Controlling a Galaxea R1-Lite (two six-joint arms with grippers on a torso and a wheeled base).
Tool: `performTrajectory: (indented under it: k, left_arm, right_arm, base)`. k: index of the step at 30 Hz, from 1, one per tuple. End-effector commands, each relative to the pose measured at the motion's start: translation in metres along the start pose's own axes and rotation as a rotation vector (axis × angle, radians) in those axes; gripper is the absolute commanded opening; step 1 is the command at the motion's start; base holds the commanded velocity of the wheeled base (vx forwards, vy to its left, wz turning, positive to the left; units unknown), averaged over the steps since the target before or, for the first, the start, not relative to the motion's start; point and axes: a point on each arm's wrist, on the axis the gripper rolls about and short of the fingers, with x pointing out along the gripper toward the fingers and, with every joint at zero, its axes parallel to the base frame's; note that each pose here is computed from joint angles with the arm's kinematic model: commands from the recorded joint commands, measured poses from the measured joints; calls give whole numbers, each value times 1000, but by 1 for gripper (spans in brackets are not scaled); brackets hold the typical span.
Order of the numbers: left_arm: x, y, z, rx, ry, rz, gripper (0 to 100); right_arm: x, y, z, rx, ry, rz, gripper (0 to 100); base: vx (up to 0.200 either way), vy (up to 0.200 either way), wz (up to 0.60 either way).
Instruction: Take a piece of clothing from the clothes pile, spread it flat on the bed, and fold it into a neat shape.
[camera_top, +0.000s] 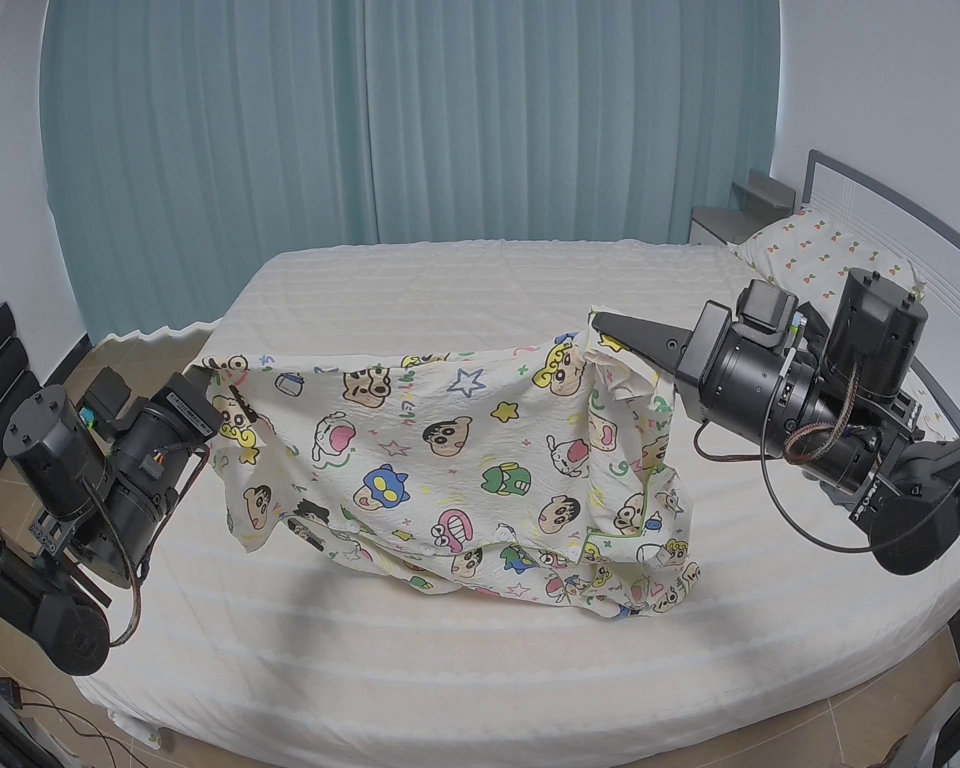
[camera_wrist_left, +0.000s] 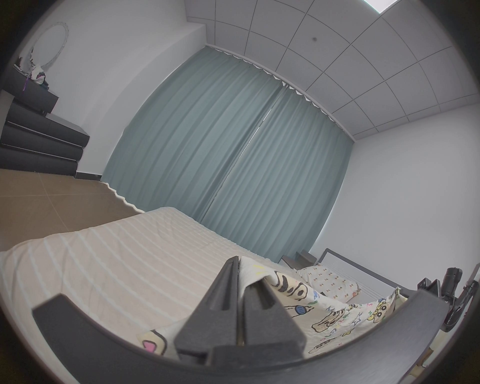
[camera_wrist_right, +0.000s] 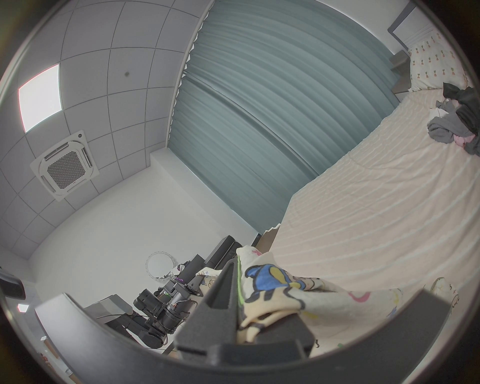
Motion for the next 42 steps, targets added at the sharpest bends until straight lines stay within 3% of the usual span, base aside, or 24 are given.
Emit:
performTrajectory:
  k: [1,8,19,35,42]
  left_arm:
    - [-4,3,-6,7,31,11,0]
    - [-20,3,-19,6,109,2,0]
    - [-22,1,-21,11,118,-4,0]
    - [-34,0,-23,11,142,-19,0]
    - [-51,-7,-14,-14,123,-65,0]
  right_arm:
    - [-4,-3,-4,5,13,-16,0]
    - [-14,-12,-17,16,51,-52,0]
    - [-23,-4,-13,11,40,-35,0]
    - [-41,1,-18,12,51,-37,0]
    - [-60,21,-21,6,54,22,0]
  base:
    - [0,0,0]
    - [0,0,0]
    - [0,0,0]
    - [-200,0,0]
    - [-200,0,0]
